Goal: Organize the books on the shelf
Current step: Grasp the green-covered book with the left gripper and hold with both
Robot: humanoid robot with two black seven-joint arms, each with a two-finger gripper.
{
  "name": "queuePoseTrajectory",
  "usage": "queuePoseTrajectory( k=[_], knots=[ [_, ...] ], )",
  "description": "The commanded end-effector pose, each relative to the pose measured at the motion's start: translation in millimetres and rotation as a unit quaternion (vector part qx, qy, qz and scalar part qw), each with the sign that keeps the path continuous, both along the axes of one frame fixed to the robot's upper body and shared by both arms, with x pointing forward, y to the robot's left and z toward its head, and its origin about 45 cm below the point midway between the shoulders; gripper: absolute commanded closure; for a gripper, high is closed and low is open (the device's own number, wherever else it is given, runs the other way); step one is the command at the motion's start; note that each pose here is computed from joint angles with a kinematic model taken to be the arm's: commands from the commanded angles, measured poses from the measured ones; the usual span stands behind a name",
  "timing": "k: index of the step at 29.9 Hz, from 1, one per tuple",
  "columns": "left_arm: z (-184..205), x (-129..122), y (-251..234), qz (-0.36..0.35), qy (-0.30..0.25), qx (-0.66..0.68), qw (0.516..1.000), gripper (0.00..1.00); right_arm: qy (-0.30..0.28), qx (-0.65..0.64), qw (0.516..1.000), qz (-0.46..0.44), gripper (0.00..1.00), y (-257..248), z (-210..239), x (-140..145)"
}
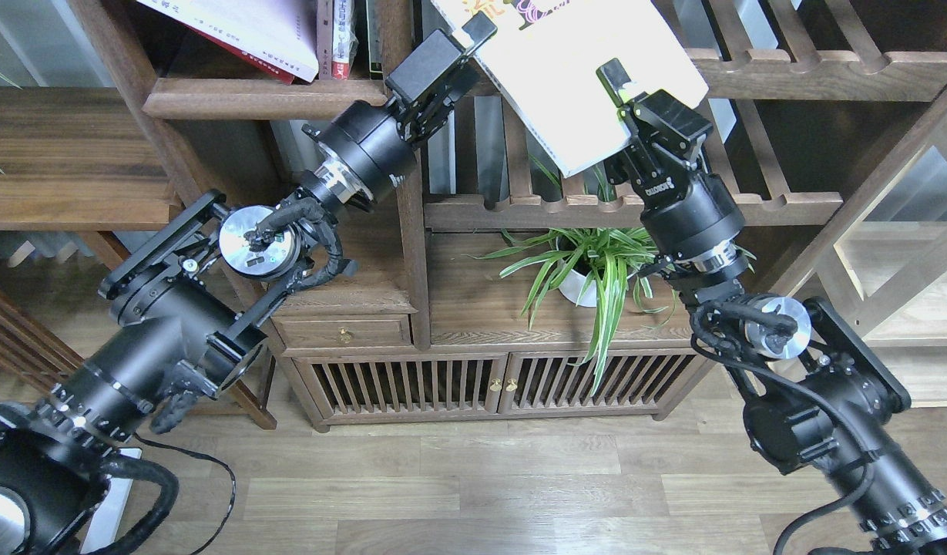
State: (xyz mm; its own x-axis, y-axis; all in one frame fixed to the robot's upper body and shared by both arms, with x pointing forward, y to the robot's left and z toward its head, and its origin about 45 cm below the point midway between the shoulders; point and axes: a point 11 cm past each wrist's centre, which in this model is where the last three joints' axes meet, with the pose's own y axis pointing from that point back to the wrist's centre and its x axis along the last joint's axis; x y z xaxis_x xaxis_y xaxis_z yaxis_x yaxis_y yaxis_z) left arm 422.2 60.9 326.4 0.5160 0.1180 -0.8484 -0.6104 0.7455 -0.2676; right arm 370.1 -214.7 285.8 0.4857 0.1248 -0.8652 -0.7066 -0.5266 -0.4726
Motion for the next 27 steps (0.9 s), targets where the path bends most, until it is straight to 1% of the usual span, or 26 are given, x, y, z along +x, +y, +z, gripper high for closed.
queuePoseTrajectory(
  k=[1,8,14,18,25,27],
  knots=[
    [-2.8,-2.1,-4.3,-0.007,-0.003,0.01,1.0,0.02,0.0,-0.001,1.0,-0.001,0.96,-0.5,-0.6,-0.2],
    [-10.5,-10.5,-14.8,-0.027,-0.004,0.022,0.999,0.02,0.001,-0.001,1.0,-0.001,0.95,-0.3,-1.0,0.0],
    [2.4,-13.0,-18.1,-0.041,-0.03,0.008,0.999,0.02,0.001,0.0,1.0,0.0,0.95,1.1,-1.4,-0.3],
    [11.3,-12.5,-20.2,-0.045,-0.043,0.005,0.998,0.02,0.004,-0.002,1.0,0.016,0.95,13.5,-4.0,-2.3],
    [14.4,-12.4,-21.2,-0.047,-0.049,0.004,0.998,0.02,-0.001,-0.005,0.999,0.034,0.95,33.3,-5.4,-5.0],
    [13.9,-12.0,-20.9,-0.047,-0.049,0.007,0.998,0.05,-0.001,-0.006,0.999,0.034,0.95,33.9,-5.4,-5.2]
  ],
)
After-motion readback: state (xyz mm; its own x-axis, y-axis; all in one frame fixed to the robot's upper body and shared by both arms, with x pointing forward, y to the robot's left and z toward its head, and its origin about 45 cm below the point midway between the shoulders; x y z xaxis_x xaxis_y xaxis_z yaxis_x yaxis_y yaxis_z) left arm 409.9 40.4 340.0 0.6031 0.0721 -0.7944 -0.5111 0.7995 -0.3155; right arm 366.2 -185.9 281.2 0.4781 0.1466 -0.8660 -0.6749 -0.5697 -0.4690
